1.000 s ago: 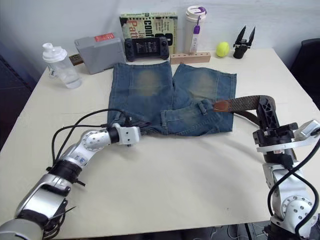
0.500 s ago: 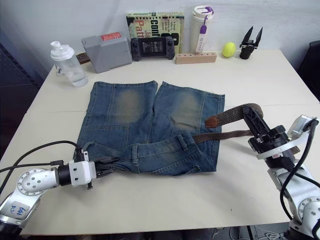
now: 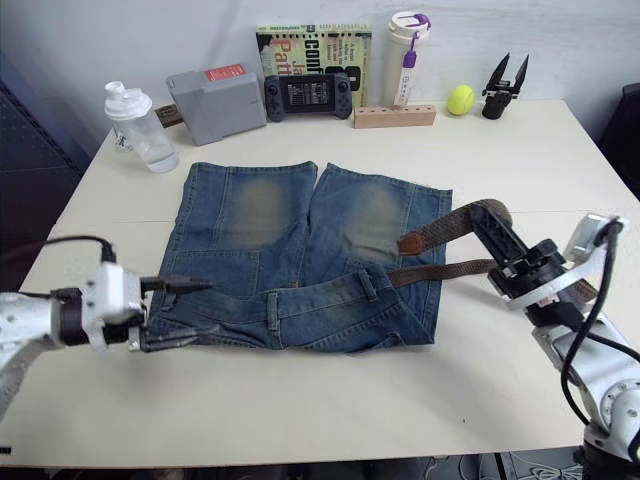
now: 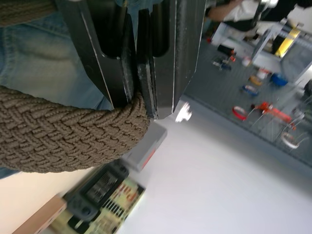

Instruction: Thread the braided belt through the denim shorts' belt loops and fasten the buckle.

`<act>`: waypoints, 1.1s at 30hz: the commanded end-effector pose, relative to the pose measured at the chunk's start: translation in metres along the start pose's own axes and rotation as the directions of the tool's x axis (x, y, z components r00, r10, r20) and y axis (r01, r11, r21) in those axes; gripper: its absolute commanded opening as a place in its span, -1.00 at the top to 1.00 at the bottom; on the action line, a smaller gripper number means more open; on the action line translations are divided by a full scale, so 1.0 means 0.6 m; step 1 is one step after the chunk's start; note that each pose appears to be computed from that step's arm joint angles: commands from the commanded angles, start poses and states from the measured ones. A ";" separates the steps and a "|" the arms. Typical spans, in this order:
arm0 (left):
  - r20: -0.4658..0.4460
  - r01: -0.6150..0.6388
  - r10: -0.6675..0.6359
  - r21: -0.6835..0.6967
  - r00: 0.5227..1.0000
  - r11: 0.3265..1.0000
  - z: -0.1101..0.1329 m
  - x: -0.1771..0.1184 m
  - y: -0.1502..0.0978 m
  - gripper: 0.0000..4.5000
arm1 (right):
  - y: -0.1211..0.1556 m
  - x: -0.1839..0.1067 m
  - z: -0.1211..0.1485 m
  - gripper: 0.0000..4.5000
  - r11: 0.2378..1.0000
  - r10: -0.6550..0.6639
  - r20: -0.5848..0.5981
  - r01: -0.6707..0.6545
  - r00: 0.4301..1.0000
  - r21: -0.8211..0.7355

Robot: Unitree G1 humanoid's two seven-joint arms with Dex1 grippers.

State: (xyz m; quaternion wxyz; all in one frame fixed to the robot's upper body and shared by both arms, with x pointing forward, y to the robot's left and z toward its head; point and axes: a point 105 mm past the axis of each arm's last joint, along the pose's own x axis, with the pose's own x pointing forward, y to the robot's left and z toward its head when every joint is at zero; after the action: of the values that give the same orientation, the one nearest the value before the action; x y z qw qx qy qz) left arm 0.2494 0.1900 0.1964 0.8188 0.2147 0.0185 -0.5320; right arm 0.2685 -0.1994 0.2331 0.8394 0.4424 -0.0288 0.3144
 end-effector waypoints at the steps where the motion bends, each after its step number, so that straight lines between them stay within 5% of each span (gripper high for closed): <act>1: 0.118 0.044 -0.036 -0.065 0.992 0.997 0.033 0.021 0.000 -0.56 | 0.005 0.012 -0.022 1.00 1.000 0.008 -0.097 -0.010 0.995 -0.023; 5: 0.195 0.106 -0.083 -0.111 0.977 0.988 0.046 0.063 -0.008 -0.56 | -0.023 0.022 -0.037 1.00 0.998 -0.054 -0.163 0.046 0.985 -0.052; 19: 0.196 0.163 -0.144 -0.085 0.970 0.983 0.044 0.102 -0.050 -0.56 | -0.081 0.029 -0.071 1.00 0.982 -0.142 -0.254 0.104 0.957 -0.156; 33: 0.139 0.218 -0.217 0.009 0.966 0.976 0.034 0.120 -0.032 -0.56 | -0.081 0.048 -0.070 1.00 0.960 -0.139 -0.161 0.093 0.977 -0.263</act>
State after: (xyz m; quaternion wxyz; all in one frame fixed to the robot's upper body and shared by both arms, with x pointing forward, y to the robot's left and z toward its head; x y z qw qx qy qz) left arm 0.2595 0.1160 0.1864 0.7635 0.1544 0.0002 -0.6271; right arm 0.3114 -0.1761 0.1677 0.9006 0.3220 0.0649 0.2847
